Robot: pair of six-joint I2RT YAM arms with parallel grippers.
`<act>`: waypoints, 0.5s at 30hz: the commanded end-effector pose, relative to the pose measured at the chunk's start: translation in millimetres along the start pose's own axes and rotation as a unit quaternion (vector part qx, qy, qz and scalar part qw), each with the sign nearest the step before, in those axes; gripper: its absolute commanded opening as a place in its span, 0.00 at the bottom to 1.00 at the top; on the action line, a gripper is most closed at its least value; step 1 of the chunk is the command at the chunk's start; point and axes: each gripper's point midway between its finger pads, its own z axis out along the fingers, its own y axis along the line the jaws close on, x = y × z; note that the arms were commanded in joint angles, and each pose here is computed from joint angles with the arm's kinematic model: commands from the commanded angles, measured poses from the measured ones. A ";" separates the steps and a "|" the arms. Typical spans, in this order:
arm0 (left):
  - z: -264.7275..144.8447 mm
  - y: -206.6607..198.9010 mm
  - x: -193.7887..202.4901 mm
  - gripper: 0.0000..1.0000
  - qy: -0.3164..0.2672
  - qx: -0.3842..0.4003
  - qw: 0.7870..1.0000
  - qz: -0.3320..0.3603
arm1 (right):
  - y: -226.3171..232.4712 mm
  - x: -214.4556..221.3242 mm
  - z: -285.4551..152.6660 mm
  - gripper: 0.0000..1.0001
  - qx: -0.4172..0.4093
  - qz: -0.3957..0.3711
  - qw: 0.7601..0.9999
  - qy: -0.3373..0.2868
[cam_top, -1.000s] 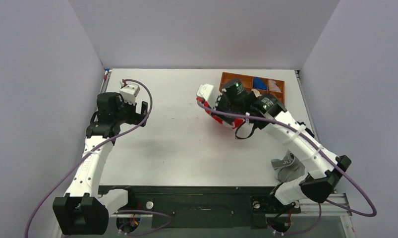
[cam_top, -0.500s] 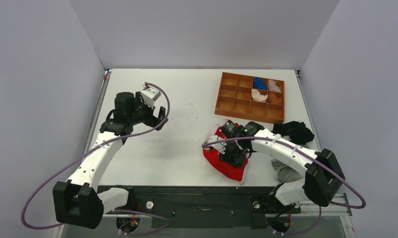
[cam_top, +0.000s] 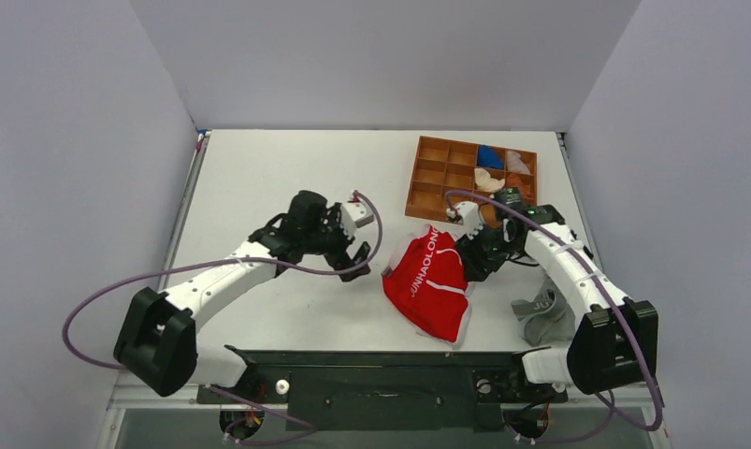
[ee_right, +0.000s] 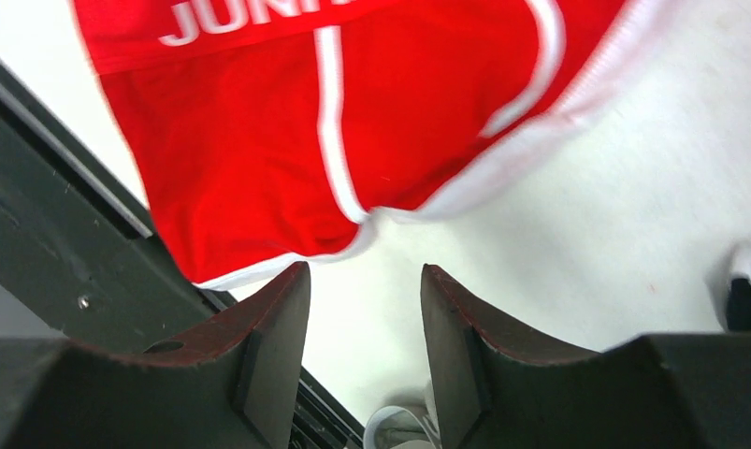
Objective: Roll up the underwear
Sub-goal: Flatten out the underwear at the center of the board.
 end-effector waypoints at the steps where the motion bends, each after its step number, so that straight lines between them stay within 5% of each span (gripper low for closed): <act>1: 26.5 -41.3 -28.7 0.98 0.014 0.060 0.998 0.012 | -24.1 -17.8 -30.9 0.43 0.023 0.033 0.996 -0.082; 7: 55.0 -96.2 -17.7 0.92 0.114 0.148 0.982 -0.041 | -39.0 -9.1 -40.6 0.43 0.049 0.061 0.991 -0.104; 15: 73.5 -117.2 11.9 0.78 0.197 0.174 0.954 -0.142 | -40.1 -0.8 -36.7 0.43 0.057 0.075 0.989 -0.115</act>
